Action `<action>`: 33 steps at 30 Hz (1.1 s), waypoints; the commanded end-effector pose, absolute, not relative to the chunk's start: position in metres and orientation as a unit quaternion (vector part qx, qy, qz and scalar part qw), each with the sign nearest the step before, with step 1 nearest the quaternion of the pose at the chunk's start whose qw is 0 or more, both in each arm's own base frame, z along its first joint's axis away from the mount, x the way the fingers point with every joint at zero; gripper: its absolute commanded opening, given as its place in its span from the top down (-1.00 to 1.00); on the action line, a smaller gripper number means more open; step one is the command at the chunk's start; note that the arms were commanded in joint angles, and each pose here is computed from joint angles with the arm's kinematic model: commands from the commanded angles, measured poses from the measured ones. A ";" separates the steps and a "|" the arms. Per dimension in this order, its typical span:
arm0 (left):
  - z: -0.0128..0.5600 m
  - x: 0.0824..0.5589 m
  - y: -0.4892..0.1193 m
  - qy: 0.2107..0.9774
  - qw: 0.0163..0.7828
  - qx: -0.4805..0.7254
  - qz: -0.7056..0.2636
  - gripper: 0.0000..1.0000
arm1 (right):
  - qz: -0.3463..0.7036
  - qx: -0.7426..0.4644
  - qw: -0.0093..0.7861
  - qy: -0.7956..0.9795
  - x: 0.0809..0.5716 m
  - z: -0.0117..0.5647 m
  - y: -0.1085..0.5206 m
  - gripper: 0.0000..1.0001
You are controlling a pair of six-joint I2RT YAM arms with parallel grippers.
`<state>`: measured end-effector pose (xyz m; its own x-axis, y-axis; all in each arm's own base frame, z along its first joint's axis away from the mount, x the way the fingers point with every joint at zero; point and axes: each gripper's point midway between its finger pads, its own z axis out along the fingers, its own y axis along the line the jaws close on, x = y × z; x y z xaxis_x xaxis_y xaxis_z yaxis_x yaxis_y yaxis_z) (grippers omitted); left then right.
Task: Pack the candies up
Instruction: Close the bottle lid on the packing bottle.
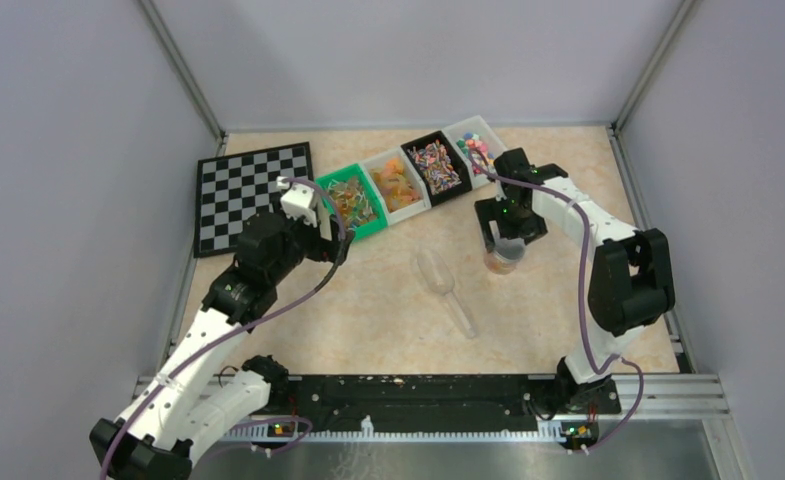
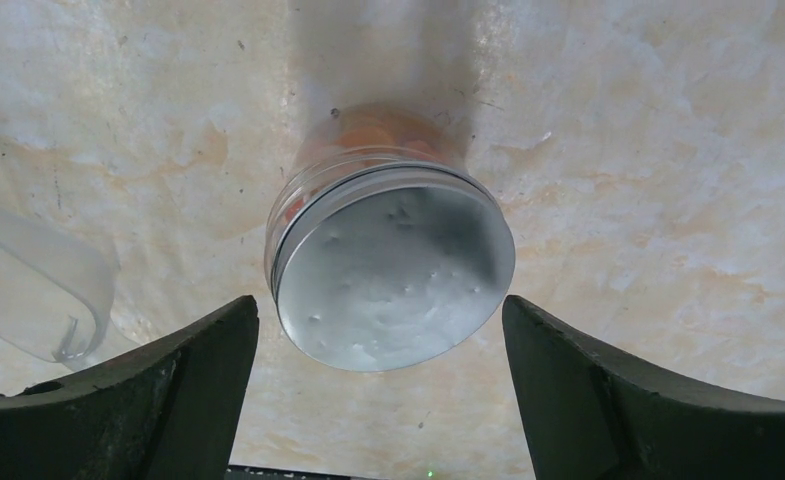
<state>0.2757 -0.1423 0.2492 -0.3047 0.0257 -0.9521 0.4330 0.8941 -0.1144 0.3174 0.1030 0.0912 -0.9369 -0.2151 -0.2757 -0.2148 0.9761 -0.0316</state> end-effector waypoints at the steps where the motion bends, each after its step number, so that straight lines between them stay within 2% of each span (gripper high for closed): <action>1: 0.260 0.277 -0.146 0.776 0.584 0.152 -0.183 -0.97 | 0.020 -0.122 0.161 0.979 0.328 0.100 0.115 -0.78; 14: 0.261 0.277 -0.147 0.775 0.585 0.153 -0.182 -0.98 | 0.068 -0.124 0.188 0.972 0.336 0.120 0.134 -0.64; 19: 0.261 0.276 -0.147 0.775 0.585 0.155 -0.182 -0.97 | 0.061 -0.091 0.240 0.965 0.345 0.135 0.127 -0.77; 23: 0.261 0.276 -0.146 0.774 0.587 0.155 -0.181 -0.97 | 0.052 -0.045 0.266 0.961 0.352 0.135 0.106 -0.78; 28: 0.257 0.278 -0.144 0.780 0.583 0.143 -0.175 -0.97 | 0.073 0.008 0.302 0.950 0.357 0.139 0.090 -0.50; 30: 0.248 0.282 -0.135 0.798 0.573 0.085 -0.167 -0.97 | 0.086 0.025 0.325 0.942 0.359 0.145 0.084 -0.40; 33: 0.238 0.275 -0.159 0.783 0.567 0.115 -0.230 -0.97 | 0.116 0.055 0.355 0.926 0.360 0.152 0.073 -0.26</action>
